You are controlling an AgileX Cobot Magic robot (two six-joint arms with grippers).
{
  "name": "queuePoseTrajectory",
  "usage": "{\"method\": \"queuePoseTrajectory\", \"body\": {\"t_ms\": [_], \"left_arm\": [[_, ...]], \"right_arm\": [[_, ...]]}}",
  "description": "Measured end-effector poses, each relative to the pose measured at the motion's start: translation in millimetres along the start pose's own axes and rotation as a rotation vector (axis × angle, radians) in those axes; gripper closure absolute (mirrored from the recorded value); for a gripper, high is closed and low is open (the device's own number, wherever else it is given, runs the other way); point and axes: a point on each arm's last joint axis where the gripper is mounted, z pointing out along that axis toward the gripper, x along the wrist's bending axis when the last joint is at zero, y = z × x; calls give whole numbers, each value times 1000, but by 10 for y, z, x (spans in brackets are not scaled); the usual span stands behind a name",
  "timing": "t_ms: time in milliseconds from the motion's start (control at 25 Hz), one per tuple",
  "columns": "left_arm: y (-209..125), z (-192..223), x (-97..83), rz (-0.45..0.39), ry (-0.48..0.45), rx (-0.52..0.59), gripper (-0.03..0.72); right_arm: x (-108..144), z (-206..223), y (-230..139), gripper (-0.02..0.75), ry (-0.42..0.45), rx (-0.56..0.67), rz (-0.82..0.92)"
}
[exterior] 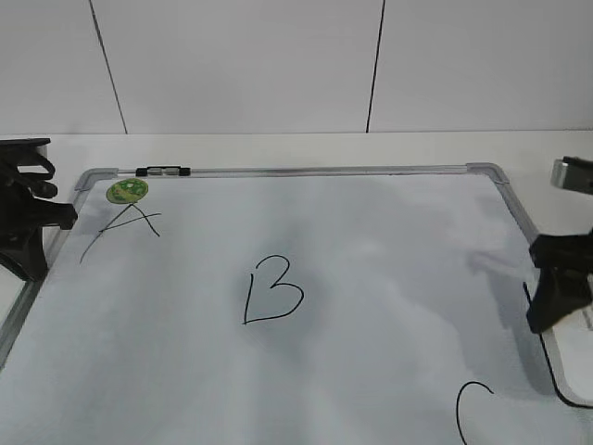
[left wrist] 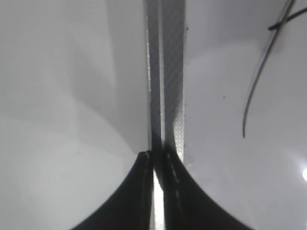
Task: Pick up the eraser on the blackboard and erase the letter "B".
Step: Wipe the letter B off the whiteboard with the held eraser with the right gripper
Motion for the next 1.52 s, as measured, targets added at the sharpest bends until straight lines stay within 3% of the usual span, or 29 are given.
{"method": "queuePoseTrajectory", "body": {"t_ms": [200, 520, 800, 1160, 1360, 1520], "left_arm": [[0, 0, 0, 0, 0, 0, 668], [-1, 0, 0, 0, 0, 1, 668], [-4, 0, -3, -2, -3, 5, 668], [-10, -4, -4, -3, -4, 14, 669], [-10, -4, -4, -3, -4, 14, 668], [-12, -4, -4, -3, -4, 16, 668]], "right_arm": [[232, -87, 203, 203, -12, -43, -57], [1112, 138, 586, 203, -146, 6, -280], [1754, 400, 1081, 203, -133, -58, -370], [1978, 751, 1520, 204, -130, -94, -415], [2023, 778, 1501, 204, -128, -81, -432], [2241, 823, 1355, 204, -133, -80, -502]]}}
